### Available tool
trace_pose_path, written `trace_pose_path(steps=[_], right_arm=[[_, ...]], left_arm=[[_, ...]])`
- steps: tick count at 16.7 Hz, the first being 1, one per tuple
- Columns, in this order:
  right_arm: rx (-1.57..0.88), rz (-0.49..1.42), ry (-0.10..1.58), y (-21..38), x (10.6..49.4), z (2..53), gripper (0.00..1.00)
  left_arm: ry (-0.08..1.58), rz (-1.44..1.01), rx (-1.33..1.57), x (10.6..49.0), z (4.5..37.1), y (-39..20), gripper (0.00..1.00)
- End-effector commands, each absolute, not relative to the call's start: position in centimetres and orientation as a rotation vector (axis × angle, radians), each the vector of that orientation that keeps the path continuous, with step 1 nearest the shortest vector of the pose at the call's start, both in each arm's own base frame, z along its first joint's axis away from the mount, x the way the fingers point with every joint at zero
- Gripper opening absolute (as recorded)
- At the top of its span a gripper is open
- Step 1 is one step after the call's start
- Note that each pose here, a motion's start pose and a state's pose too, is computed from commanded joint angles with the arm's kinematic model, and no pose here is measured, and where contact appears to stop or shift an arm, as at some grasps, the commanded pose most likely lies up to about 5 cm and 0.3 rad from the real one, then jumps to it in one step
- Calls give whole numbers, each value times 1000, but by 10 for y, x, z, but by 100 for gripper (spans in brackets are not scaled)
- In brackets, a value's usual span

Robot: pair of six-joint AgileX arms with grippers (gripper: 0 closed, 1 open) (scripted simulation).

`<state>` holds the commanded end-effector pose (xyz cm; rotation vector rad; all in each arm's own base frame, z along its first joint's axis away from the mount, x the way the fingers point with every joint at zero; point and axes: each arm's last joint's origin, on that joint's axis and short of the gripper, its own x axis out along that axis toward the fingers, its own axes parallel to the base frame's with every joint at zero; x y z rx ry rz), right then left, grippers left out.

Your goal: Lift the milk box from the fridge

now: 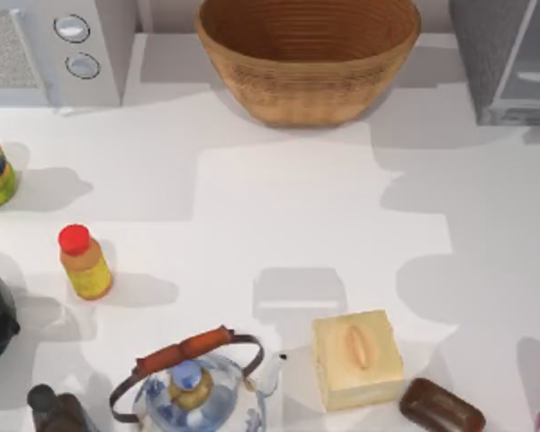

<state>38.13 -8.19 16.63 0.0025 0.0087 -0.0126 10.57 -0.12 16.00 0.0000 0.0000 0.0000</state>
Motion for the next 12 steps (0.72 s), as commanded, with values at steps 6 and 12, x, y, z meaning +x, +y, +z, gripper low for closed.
trace_pose_path(steps=[6,12], right_arm=[[6,-9,36,-72,368,177,0],[-6,-11,26,-43,293,232,0]], left_arm=[[0,0,0,106,160,-1,100],[0,0,0,106,160,-1,100]])
